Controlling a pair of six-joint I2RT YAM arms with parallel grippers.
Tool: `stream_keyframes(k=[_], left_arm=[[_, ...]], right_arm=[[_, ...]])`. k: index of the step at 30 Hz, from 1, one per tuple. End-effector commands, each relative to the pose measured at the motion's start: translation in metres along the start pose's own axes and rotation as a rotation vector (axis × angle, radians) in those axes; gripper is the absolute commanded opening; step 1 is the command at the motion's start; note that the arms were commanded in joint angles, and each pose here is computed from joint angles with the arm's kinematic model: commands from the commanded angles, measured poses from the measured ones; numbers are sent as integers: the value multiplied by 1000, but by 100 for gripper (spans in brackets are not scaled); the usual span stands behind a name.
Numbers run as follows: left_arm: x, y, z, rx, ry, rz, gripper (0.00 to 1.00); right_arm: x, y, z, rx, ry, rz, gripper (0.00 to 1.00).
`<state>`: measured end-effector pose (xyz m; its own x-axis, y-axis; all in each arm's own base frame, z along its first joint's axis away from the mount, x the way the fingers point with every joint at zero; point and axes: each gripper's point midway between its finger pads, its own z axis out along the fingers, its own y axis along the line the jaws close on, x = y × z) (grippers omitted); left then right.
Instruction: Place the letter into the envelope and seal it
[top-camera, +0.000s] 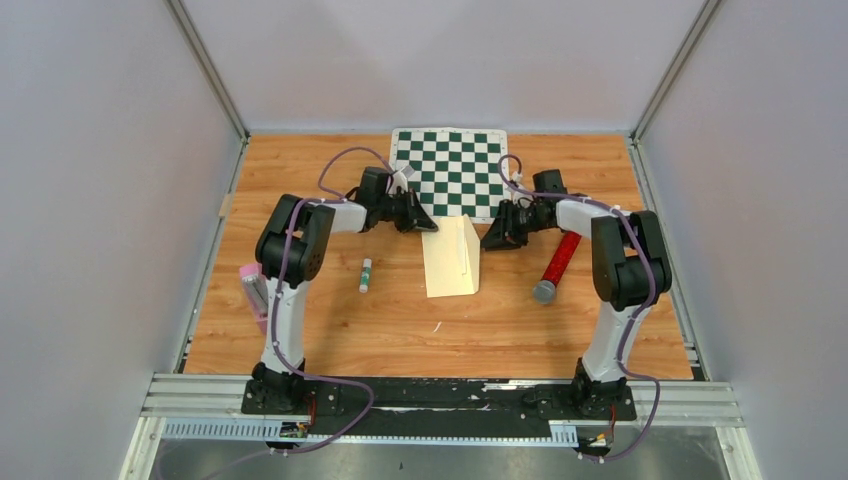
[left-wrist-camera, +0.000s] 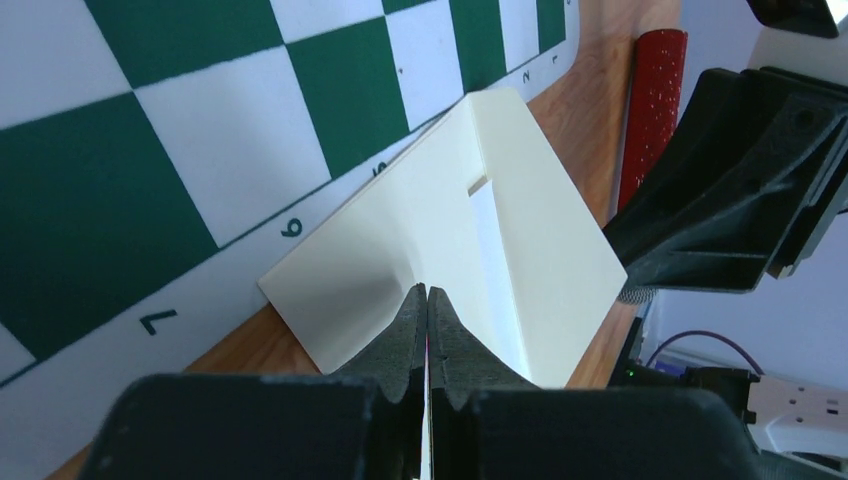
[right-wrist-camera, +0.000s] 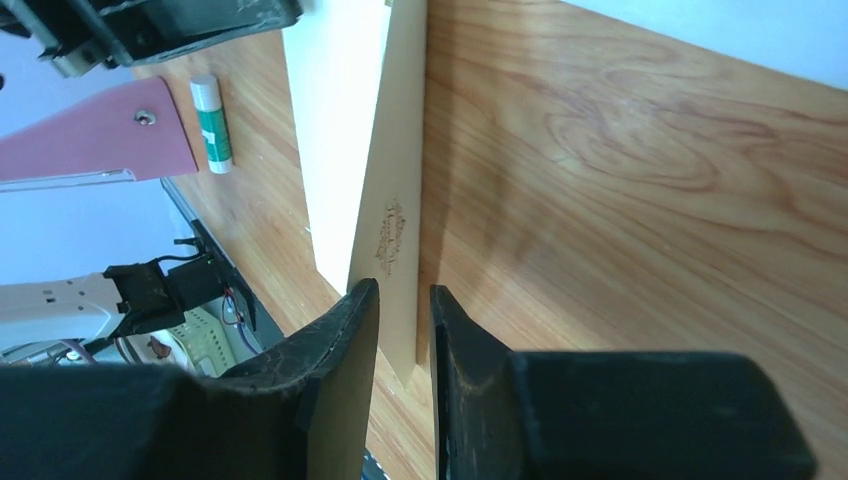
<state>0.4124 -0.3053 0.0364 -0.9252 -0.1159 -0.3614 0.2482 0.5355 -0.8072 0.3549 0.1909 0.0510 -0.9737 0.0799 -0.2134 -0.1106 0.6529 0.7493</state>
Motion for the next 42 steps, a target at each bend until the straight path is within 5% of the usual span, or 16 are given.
stream_keyframes(k=[1, 20, 34, 42], left_arm=[[-24, -8, 3, 48, -58, 0, 0], [11, 40, 2, -154, 37, -54, 0], [7, 43, 4, -175, 30, -46, 0], [10, 46, 3, -185, 35, -44, 0]], right_arm=[[-14, 30, 3, -100, -16, -64, 26], [0, 40, 60, -217, 95, -54, 24], [6, 42, 75, -274, 146, -41, 7], [9, 47, 88, -280, 170, -55, 5]])
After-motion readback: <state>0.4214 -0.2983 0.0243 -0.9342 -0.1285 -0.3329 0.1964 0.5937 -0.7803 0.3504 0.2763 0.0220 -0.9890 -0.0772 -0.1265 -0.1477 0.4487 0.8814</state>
